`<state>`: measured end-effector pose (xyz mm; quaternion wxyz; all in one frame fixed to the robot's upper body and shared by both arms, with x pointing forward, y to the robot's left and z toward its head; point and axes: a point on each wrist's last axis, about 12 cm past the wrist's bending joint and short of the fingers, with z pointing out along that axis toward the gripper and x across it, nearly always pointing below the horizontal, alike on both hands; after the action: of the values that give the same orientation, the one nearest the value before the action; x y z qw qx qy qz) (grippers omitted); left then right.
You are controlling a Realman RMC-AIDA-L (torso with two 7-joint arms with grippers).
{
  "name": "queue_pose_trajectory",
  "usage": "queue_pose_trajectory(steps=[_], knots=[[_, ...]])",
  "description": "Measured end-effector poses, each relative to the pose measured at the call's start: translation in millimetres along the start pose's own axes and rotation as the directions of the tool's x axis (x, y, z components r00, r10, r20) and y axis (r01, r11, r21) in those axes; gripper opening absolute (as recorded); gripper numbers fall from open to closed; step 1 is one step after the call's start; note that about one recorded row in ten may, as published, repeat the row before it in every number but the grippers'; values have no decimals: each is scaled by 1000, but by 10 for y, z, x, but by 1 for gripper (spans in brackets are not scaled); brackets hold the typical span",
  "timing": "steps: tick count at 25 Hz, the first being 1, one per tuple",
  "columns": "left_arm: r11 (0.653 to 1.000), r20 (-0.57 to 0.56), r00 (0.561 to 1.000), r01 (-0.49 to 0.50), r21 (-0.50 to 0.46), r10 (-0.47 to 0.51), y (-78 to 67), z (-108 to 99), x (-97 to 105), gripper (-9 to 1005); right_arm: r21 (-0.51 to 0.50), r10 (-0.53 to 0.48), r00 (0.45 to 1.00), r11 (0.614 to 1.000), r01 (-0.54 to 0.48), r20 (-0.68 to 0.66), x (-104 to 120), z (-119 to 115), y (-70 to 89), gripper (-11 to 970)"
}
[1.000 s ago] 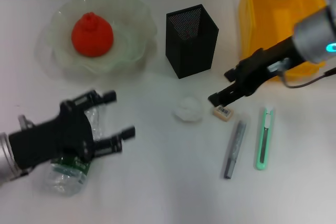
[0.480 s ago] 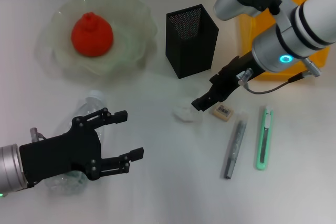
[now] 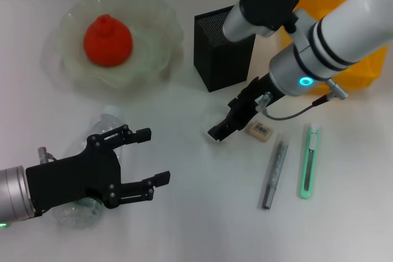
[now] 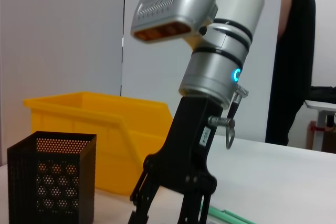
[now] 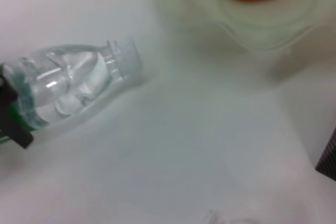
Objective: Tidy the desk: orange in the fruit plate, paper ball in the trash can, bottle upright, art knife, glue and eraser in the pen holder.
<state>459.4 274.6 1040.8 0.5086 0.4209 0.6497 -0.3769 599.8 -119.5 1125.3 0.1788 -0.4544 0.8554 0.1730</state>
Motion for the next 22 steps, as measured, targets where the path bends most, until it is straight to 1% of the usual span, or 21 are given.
queue_pose_trajectory(steps=[2,8,14,15,16,17,18,19,20,21,22], knots=[[1000,-2,1000,-1,-2,1,6,4,0,843,12,-4,1000,1000,4,-17,-23,77,-6,824],[1000,-8,1000,4,3,-4,-2,25,19,843,0,3,1000,1000,-3,11,-42,113,-6,653],[1000,-11,1000,10,0,-10,-3,27,34,843,-29,21,999,999,-20,41,-41,64,14,540],[1000,-11,1000,10,0,-10,-2,26,34,843,-37,26,998,999,-24,51,-36,21,19,521],[1000,-11,1000,10,0,-10,-2,26,33,843,-47,35,996,998,-31,85,-40,-107,19,502],[1000,-11,1000,10,0,-10,-2,26,33,843,-47,35,996,998,-31,85,-40,-107,19,483],[1000,-10,1000,10,1,-10,-3,25,32,843,-54,50,989,998,-42,141,-26,-336,-2,464],[1000,-10,1000,10,2,-10,-4,25,32,843,-54,50,989,998,-42,141,-26,-336,-2,460],[1000,-7,1000,10,4,-10,-6,23,29,843,-52,59,984,997,-51,170,-10,-460,-24,456],[1000,-4,1000,11,4,-11,-10,16,27,842,-32,85,967,996,-79,240,57,-758,-95,452],[1000,-4,1000,11,4,-11,-10,16,27,842,-32,85,967,996,-79,240,57,-758,-95,449]])
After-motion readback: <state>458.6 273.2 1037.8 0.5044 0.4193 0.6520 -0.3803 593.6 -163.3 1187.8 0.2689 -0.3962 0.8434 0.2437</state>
